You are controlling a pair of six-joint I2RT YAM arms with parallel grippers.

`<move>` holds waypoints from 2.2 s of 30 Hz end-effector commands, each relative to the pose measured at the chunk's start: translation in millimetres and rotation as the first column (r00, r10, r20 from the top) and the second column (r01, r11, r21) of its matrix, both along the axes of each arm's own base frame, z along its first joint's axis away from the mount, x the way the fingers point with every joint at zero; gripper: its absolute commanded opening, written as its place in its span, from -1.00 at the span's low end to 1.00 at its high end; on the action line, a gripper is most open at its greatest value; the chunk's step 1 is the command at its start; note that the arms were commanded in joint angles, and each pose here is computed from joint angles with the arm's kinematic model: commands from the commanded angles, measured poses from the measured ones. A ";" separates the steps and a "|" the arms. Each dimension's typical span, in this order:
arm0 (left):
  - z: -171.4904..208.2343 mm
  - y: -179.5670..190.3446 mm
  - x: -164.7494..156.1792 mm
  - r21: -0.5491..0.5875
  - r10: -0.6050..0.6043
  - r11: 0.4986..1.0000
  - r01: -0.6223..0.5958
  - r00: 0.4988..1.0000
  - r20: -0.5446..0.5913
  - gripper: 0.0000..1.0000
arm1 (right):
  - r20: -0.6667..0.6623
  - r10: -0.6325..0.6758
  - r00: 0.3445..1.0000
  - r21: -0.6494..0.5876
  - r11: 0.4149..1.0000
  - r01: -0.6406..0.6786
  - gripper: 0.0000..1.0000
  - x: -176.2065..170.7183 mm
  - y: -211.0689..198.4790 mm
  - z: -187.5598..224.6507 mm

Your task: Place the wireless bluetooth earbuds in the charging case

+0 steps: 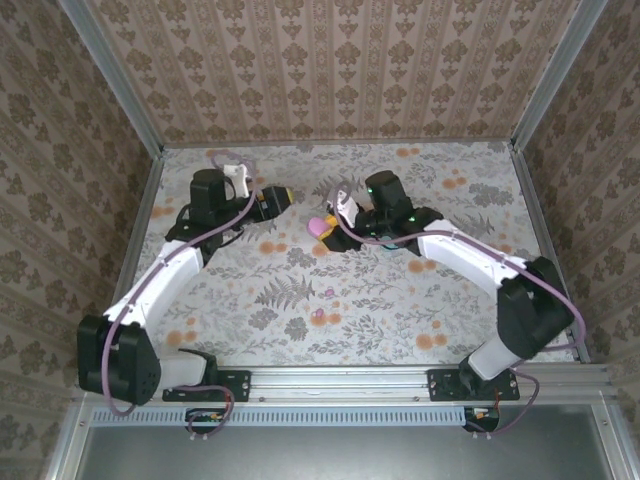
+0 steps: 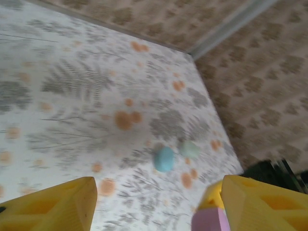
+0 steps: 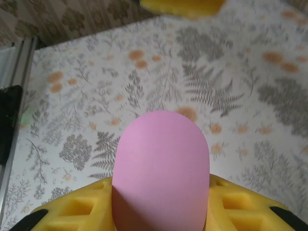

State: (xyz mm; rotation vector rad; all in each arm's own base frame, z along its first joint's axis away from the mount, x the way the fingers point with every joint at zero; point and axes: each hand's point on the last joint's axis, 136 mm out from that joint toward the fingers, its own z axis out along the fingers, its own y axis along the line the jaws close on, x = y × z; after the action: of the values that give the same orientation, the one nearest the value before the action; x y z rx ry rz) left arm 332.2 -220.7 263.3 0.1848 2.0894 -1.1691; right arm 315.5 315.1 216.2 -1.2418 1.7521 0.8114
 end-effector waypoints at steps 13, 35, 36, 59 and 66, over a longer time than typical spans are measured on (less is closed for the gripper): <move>1.3 -60.4 -63.8 -0.052 -0.165 0.986 0.159 0.978 -0.129 0.42 | 0.203 -0.052 0.978 0.071 0.997 0.038 -0.44 -24.5 -17.3 45.4; 20.2 -80.2 -66.6 -0.143 -0.187 0.975 0.168 0.973 -0.132 -0.48 | 0.262 -0.068 0.963 0.068 0.996 0.052 -0.37 -26.1 -19.5 50.2; 18.2 -80.1 -66.7 -0.145 -0.185 0.976 0.165 0.973 -0.141 -0.54 | 0.264 -0.071 0.962 0.071 0.996 0.054 -0.36 -26.1 -19.9 50.7; 40.3 -72.1 -77.9 -0.363 -0.144 0.931 0.036 0.951 -0.275 -0.73 | 0.413 -0.172 0.894 0.292 0.955 0.049 0.18 -15.6 -34.5 86.4; 46.9 -73.0 -82.6 -0.377 -0.168 0.924 0.062 0.953 -0.253 -0.72 | 0.371 -0.123 0.920 0.312 0.950 0.001 0.11 -13.3 -30.3 88.4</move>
State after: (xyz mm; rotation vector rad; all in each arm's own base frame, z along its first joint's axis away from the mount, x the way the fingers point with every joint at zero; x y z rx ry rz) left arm 257.8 -293.0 295.6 -0.0825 2.1179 -1.6676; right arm 305.8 278.4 280.0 -1.0420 1.3643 0.6382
